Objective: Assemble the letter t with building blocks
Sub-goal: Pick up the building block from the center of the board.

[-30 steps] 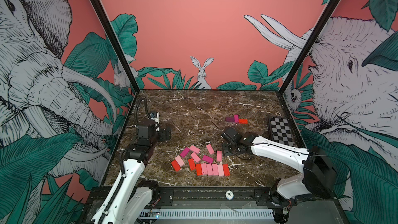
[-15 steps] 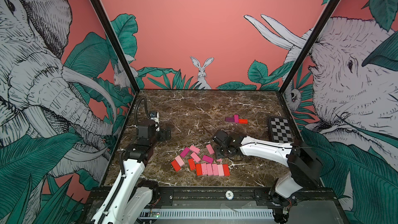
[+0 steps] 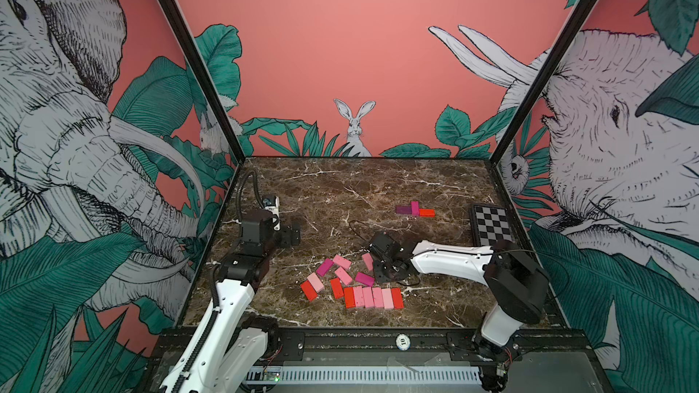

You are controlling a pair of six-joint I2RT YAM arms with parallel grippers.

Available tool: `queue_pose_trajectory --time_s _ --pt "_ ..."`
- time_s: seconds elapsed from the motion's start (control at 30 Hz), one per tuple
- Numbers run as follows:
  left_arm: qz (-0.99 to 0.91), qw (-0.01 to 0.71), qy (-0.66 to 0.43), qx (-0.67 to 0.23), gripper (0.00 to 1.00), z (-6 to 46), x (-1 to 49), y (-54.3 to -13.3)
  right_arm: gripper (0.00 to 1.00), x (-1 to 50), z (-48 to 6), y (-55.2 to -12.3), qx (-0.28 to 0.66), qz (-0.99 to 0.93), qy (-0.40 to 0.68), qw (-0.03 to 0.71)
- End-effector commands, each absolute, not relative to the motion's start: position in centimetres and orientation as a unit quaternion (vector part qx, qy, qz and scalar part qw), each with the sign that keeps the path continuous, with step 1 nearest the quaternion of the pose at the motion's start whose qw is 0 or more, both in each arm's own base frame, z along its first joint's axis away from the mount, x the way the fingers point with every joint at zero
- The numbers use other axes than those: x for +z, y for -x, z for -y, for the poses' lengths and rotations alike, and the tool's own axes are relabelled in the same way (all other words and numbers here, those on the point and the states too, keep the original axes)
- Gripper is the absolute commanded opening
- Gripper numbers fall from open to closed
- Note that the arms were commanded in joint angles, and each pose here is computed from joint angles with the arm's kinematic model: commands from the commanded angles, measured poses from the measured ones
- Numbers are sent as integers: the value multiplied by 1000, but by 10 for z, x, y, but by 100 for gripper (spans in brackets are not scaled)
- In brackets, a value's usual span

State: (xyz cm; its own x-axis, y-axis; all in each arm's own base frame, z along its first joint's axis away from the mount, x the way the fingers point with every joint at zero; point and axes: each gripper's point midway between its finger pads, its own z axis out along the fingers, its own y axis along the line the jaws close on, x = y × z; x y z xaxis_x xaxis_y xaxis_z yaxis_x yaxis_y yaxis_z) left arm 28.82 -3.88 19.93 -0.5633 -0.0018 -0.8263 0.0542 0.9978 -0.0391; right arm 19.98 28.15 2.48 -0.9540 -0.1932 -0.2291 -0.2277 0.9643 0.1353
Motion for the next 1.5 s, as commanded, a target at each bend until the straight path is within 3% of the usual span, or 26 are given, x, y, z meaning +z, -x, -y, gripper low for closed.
queue_pose_trajectory --time_s 0.0,0.37,0.53,0.77,0.9,1.03,1.47 --pt "-879 476 -13 -39 99 41 207 -287 47 23 -285 -198 77 -986 106 103" --pt "-879 475 -13 -41 99 41 206 -288 41 18 -270 -198 24 -987 122 100" --pt "-879 475 -14 -40 99 41 206 -288 31 19 -263 -201 6 -986 129 105" --pt "-879 475 -15 -42 99 42 206 -288 29 33 -248 -210 -36 -980 152 127" --pt "-879 475 -14 -41 99 42 205 -288 18 44 -239 -218 -57 -972 171 148" --pt "-879 475 -14 -42 99 42 205 -288 0 60 -230 -231 -61 -967 180 169" --pt "-879 474 -14 -41 99 42 205 -288 0 109 -174 -295 -67 -965 135 214"
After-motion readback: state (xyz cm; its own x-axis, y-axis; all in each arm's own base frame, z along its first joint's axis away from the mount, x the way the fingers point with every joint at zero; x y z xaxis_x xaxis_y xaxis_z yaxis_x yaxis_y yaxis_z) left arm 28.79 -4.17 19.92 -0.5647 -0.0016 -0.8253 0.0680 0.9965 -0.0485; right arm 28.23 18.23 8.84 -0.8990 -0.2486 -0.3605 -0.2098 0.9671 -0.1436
